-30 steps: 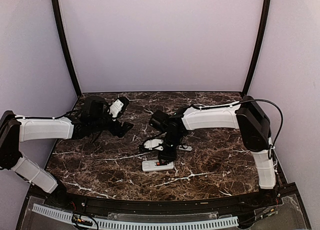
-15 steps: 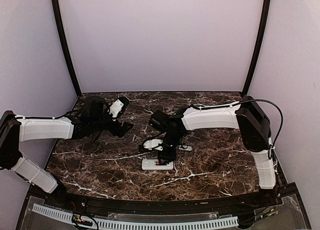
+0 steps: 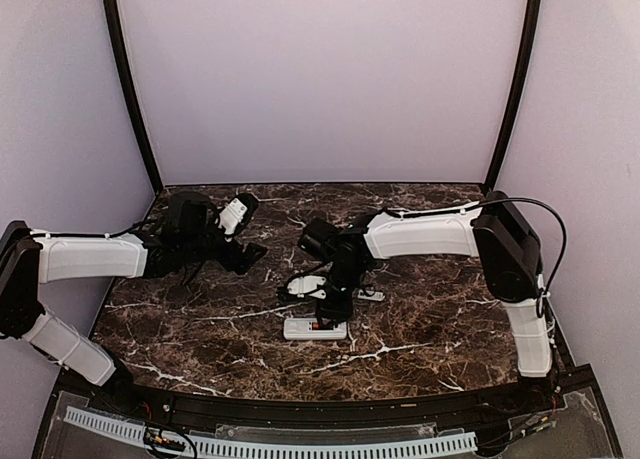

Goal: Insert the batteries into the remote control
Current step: Load the battery into the battery compartment, then pick up the battery at the center of the board.

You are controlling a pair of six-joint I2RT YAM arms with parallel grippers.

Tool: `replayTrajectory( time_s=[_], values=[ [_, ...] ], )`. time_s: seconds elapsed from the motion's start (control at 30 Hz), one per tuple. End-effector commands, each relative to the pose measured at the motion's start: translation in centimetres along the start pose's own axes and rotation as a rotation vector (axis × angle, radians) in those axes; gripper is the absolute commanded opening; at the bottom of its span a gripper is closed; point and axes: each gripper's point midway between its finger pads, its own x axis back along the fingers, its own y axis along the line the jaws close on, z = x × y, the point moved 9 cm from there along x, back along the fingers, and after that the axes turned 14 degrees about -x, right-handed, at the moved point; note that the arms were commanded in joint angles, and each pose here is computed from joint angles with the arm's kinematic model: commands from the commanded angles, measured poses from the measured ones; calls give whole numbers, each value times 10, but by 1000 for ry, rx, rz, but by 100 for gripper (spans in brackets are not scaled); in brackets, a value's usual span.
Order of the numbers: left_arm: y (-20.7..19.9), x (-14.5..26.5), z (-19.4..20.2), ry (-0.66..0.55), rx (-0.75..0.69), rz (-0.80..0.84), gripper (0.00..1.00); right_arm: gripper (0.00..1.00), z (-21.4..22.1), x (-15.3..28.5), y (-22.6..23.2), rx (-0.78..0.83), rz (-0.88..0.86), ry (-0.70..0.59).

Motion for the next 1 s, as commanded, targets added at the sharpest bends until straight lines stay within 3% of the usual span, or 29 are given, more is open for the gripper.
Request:
replayTrajectory(
  time_s=[0.0,0.37,0.43,0.53,0.67,0.8,0.97],
  values=[
    [1,1,3,0,3,7,86,42,-13,38,-3,-1,10,-110],
    [0,1,4,0,1,11,86,42,-16,76,-21,-109,1,-278],
    [0,1,4,1,1,9,86,41,-13,89,-43,-233,65,-337],
    [1,1,3,0,4,3,86,40,6,102,-89,-540,203,-366],
    [3,1,3,-19,16,-21,86,40,47,105,-129,-873,414,-312],
    [4,-3,1,-18,33,-19,86,41,70,94,-135,-1021,392,-284],
    [3,-4,0,-26,38,-5,86,41,76,69,-137,-1085,354,-230]
  ],
)
